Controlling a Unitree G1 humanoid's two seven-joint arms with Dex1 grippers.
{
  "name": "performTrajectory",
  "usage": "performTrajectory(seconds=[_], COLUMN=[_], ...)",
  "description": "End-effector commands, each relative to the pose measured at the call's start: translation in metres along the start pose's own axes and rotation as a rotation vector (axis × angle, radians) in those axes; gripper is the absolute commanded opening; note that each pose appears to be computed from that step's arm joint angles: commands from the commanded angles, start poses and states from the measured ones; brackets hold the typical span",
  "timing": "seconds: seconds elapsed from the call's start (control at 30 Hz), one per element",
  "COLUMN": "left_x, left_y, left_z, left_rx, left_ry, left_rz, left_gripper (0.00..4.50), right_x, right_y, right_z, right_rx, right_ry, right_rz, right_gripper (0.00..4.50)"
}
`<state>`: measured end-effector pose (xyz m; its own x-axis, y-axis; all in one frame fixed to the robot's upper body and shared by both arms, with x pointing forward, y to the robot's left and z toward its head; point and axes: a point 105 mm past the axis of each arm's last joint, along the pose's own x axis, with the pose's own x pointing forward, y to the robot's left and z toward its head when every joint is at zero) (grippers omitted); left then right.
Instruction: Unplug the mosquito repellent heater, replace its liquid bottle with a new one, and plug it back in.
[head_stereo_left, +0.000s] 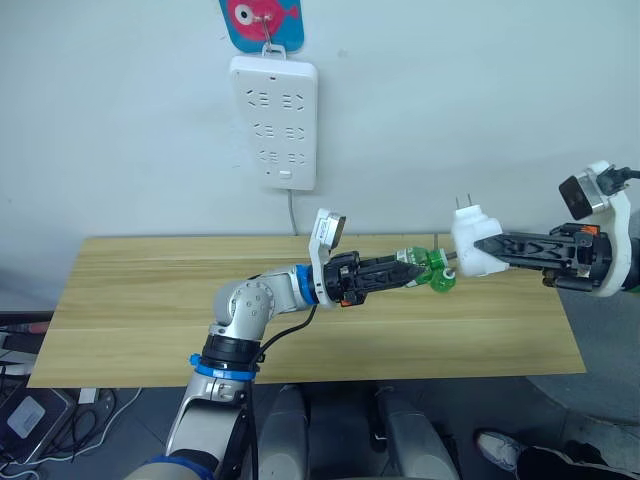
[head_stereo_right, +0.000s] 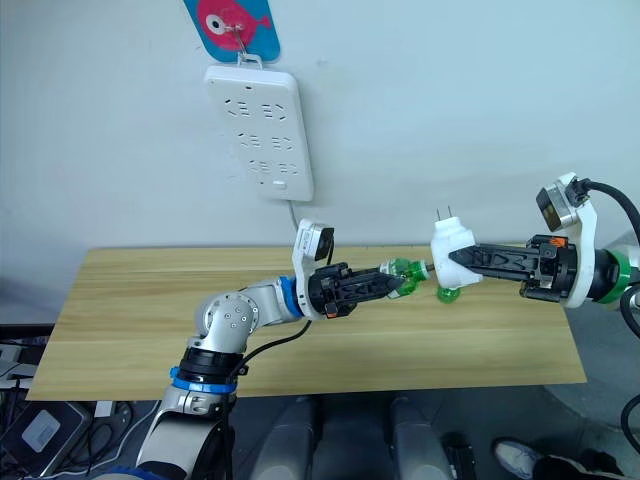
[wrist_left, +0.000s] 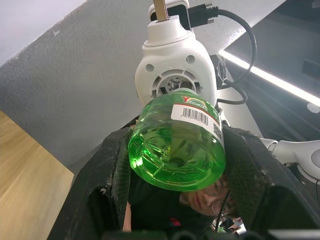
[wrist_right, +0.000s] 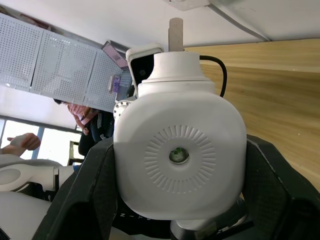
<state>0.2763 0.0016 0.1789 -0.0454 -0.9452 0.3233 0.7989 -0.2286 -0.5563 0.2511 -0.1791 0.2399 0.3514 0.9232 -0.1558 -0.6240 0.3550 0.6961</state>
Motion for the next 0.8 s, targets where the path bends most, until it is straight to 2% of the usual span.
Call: performTrajectory(seconds=[0.03,0.53,0.8], left_x=[0.0113,0.0103,0.0177], left_y=[-0.0084,-0.0024,-0.0110], left_z=[0.0014,0.0042,0.0087], left_rx=[0.039,0.057,0.068], left_ry=[0.012,0.007,-0.001], left_rz=[-0.047,-0.011,-0.050], left_gripper=[2.41,2.41,2.41], right_x=[0.0035,0.0022,0.0068], right_y=[0.0179,0.0186,0.0150], right_z=[0.0021,0.0040,-0.0018], right_rx=[-0.055,-0.052,-0.059], right_ry=[0.010,0.008,0.019], right_rz=[0.072,0.080,0.046], right_gripper=[2.98,2.98,2.98])
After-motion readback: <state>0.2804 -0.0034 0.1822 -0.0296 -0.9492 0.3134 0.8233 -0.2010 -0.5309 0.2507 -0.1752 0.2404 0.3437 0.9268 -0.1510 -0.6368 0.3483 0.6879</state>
